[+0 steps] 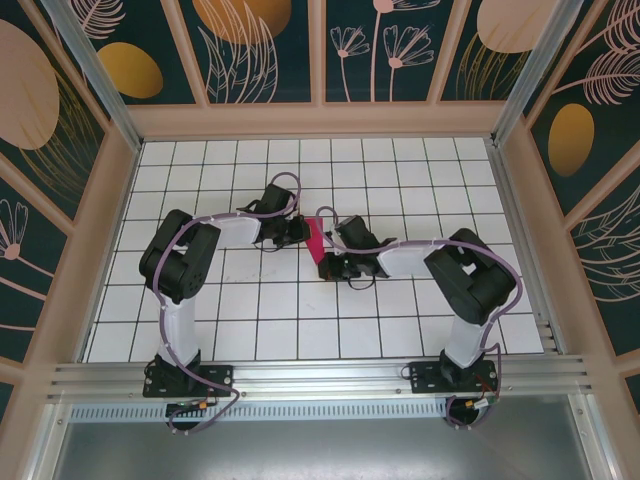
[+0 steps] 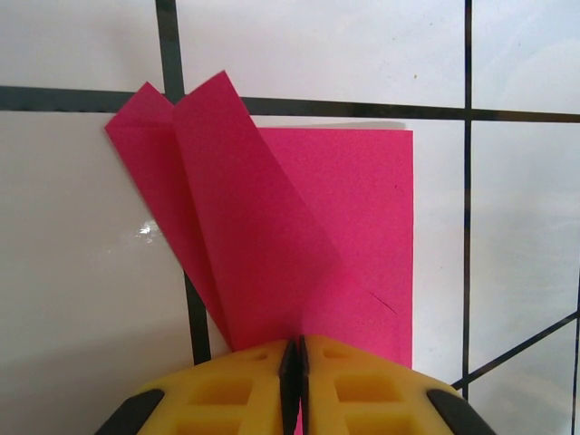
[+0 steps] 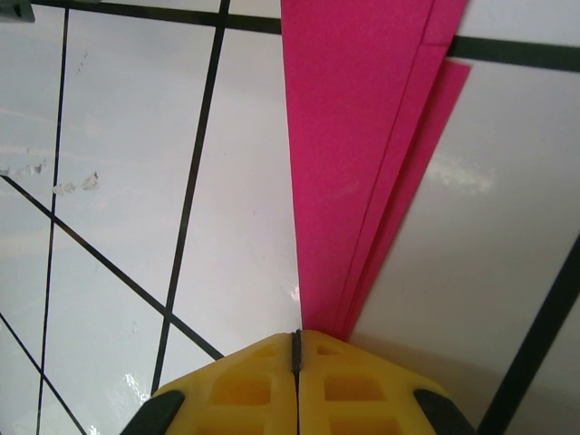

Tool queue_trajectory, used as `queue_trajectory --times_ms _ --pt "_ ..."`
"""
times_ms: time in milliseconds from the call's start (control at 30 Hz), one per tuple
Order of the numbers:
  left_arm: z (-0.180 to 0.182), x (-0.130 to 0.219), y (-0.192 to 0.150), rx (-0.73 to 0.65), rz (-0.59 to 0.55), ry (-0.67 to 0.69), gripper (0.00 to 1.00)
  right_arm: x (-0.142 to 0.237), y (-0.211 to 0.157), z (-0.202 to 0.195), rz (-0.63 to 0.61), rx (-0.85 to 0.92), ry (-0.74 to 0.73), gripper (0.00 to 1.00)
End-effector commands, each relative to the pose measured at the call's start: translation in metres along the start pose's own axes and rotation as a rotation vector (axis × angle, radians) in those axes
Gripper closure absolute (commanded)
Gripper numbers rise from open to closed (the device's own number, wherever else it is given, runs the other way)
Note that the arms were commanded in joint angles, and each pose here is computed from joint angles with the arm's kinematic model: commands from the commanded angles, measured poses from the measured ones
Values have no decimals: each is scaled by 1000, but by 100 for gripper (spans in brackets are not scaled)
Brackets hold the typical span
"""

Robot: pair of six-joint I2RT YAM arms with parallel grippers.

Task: Fold a paper plane with a square sheet of paper (pick it up from the middle)
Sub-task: Fold the wing for the fifth time at the center of the table.

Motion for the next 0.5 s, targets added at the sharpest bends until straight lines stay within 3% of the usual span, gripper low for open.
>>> queue_trajectory --times_ms 0,133,300,467 --pt "71 -34 -11 19 -28 296 84 6 -39 -3 148 -26 -21 94" --pt "70 -34 -12 21 -23 281 84 23 -22 2 55 -9 -22 94" --pt "67 -34 -12 24 -20 263 84 44 16 14 -152 -19 -30 93" --pt "64 -35 -13 24 -15 247 84 41 38 21 -254 -66 -21 92"
Point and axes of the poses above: each hand's point on the last joint's axis, 136 mm out from that joint toward the fingers, its own x axis back along the fingers, its own z axis along the line the jaws close on, y = z × x, the point moved 7 cm from there along x, back along the fingers, and after that the axes turned 11 degrees about x, right-handed, at the moved point
